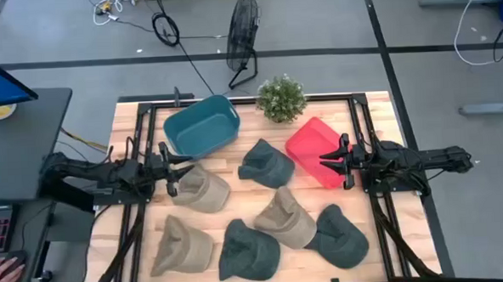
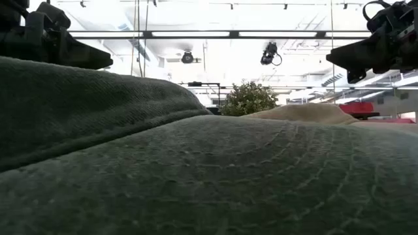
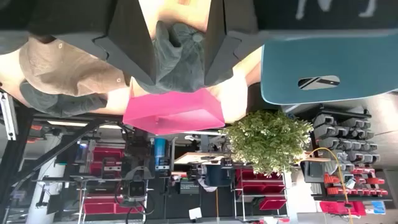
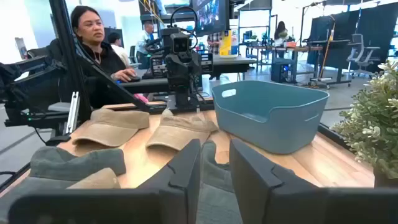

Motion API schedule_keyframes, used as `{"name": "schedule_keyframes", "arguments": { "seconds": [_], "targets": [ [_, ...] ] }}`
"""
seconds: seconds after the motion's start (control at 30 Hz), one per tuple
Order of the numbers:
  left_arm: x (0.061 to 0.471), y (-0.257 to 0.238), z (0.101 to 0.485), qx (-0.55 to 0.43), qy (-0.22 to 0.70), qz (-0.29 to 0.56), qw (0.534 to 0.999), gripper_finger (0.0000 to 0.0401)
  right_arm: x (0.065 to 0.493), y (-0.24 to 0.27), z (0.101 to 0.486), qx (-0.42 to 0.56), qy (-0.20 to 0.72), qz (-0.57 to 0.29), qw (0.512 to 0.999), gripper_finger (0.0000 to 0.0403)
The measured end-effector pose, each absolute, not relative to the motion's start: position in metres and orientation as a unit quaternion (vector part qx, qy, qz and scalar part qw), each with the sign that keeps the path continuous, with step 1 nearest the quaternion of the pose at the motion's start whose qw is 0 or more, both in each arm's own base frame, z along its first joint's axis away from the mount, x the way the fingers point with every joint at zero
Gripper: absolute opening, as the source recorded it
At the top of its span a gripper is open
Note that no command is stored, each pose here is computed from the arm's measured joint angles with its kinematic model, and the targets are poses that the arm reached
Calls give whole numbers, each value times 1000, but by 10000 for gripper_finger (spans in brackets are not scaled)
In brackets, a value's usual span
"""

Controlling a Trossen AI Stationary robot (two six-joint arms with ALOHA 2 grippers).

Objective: Pick & Place hat

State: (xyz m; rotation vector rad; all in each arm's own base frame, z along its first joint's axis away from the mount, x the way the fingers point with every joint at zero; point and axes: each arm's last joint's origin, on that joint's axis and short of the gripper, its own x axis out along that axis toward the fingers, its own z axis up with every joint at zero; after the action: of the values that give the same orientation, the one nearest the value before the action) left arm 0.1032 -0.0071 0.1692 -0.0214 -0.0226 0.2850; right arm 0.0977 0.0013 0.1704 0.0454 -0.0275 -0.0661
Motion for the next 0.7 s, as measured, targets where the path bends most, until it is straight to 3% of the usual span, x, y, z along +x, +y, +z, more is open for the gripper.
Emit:
{"name": "schedule_keyframes", "arguments": {
  "seconds": [0.7],
  "targets": [
    [103, -7, 174, -19, -35, 142, 989, 138, 98, 1, 170, 23, -14, -33, 999, 91]
  ]
}}
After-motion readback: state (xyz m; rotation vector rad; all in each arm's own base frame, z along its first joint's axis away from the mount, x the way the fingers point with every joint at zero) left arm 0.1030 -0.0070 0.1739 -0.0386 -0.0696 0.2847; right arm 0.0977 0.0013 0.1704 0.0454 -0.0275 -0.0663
